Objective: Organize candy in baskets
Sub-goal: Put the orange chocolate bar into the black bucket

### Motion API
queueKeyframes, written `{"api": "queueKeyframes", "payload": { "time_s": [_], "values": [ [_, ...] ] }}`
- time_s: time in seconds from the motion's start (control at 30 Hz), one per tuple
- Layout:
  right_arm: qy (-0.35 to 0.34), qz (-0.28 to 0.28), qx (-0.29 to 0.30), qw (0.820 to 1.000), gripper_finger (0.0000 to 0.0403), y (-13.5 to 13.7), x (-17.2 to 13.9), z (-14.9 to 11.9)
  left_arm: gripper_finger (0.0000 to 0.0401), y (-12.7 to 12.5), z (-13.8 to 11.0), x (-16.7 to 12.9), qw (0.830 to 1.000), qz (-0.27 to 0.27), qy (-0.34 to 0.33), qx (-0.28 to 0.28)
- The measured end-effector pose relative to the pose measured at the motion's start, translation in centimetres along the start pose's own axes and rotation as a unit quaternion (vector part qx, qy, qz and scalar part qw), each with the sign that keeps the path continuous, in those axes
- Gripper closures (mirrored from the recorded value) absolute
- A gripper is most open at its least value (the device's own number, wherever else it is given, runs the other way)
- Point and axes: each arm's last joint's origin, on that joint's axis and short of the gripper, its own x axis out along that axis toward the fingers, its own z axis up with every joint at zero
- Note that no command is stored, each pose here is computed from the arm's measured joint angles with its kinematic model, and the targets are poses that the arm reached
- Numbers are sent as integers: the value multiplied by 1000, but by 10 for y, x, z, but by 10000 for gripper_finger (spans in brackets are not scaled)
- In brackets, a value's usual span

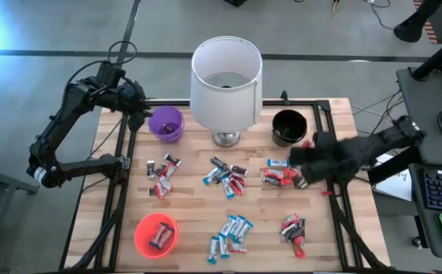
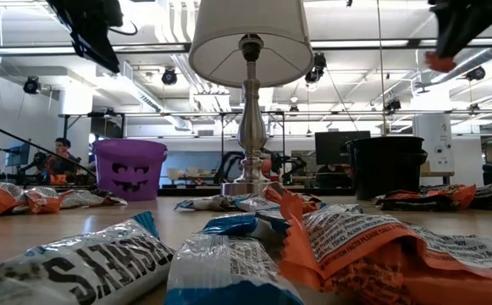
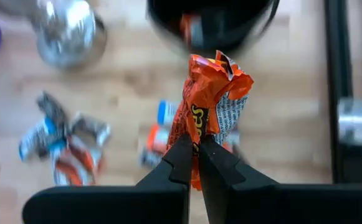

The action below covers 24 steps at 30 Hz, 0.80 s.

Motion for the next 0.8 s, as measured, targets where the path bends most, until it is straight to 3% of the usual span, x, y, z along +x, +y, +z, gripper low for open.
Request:
{"api": "queueKeyframes", "payload": {
  "time_s": [0.3, 0.53, 0.7, 0.8],
  "values": [
    [-38, -46, -14, 998, 391, -10, 15, 55, 267, 1, 2, 1, 1000, 2, -3, 14],
    [-47, -30, -30, 998, 391, -1, 33, 90, 267, 4, 4, 5, 1000, 1, -1, 13],
    [-44, -60, -37, 997, 391, -1, 48, 107, 267, 9, 6, 12, 1000, -2, 6, 9],
    [-25, -49, -47, 997, 391, 3, 57, 114, 267, 10, 7, 14, 1000, -4, 11, 10]
  ]
}}
